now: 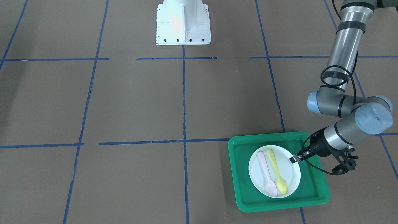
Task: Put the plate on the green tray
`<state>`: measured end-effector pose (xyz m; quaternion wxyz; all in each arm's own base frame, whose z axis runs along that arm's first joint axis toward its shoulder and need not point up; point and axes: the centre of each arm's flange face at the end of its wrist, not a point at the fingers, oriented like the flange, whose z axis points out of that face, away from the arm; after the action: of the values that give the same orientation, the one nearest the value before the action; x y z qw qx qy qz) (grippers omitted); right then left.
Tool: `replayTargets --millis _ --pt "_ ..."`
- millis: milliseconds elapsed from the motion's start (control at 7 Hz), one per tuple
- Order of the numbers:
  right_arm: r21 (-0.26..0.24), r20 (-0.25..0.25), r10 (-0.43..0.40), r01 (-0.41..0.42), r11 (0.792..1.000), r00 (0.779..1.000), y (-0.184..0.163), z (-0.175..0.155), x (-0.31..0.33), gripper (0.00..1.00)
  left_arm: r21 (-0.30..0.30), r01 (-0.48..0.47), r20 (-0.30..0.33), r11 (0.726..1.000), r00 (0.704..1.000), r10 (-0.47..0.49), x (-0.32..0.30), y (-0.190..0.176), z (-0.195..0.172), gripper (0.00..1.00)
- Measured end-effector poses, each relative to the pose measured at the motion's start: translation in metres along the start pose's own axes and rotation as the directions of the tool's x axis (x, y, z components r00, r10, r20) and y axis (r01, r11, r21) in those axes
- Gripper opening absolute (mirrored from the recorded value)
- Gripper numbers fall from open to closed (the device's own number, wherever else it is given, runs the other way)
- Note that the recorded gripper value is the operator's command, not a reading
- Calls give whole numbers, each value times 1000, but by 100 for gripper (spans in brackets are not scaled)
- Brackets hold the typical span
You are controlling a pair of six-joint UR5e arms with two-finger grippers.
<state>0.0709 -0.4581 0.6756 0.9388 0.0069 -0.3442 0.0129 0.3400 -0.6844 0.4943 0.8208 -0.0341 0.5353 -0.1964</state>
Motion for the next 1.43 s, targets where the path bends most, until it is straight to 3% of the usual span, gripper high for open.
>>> replayTargets --millis 429,714,1000,1429 --pt "0 0 0 0 1000 1000 0 0 0 100 -7 2 -6 1000 1000 -2 -4 -5 -8 100" --pt "0 0 0 0 1000 1000 0 0 0 100 1 -24 -29 1000 999 24 -7 -13 -34 100" --pt "0 0 0 0 1000 1000 0 0 0 100 14 -86 -32 996 996 86 -13 8 -71 100" --pt "0 0 0 0 1000 1000 0 0 0 100 48 -246 95 968 966 240 7 10 -179 100"
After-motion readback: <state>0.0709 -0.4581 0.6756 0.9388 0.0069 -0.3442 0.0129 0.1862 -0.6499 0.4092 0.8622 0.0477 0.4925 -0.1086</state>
